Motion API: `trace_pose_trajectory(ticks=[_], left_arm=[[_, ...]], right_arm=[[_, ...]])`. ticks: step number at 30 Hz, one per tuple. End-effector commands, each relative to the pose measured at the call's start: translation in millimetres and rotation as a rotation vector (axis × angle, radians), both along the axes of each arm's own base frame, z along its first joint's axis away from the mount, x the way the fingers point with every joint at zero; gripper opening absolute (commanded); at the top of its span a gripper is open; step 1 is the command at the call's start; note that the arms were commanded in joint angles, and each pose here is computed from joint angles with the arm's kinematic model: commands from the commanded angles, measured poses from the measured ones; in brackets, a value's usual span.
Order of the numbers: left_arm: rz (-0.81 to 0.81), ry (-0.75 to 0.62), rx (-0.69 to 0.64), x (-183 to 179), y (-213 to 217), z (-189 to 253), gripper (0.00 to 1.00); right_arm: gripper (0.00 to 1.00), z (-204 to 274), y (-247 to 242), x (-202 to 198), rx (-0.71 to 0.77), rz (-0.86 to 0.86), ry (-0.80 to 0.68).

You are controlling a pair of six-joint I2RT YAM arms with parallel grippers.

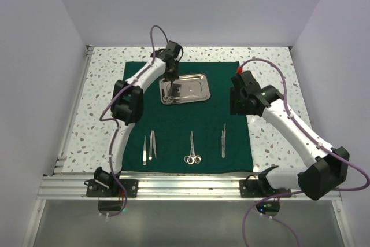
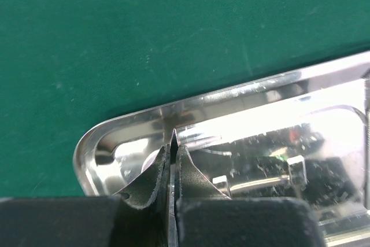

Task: Open and lay out the surgical kit
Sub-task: Pick up the medical item from the container, then place the medical item in the surgical kit.

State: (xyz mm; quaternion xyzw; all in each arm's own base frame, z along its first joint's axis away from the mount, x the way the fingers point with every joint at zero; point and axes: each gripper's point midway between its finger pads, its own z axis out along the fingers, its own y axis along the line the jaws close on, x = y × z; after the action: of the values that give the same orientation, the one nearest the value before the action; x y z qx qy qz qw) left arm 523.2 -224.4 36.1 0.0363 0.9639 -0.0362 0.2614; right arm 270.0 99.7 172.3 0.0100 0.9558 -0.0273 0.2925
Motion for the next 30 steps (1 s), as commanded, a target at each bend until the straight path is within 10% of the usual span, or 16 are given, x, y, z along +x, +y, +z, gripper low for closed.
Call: trace_pose_trajectory(ticks=[1, 13, 30], left_arm=[[0.019, -0.132, -0.080, 8, -2, 85, 0.00], [0.082, -0.169, -0.124, -30, 10, 138, 0.00], [0.159, -0.032, -0.214, -239, -60, 81, 0.00]], right_arm=[[0.56, 9, 4, 2, 0.045, 0.006, -0.040], [0.56, 14, 4, -3, 0.064, 0.015, -0.057], [0.56, 31, 18, -17, 0.216, 0.010, -0.094]])
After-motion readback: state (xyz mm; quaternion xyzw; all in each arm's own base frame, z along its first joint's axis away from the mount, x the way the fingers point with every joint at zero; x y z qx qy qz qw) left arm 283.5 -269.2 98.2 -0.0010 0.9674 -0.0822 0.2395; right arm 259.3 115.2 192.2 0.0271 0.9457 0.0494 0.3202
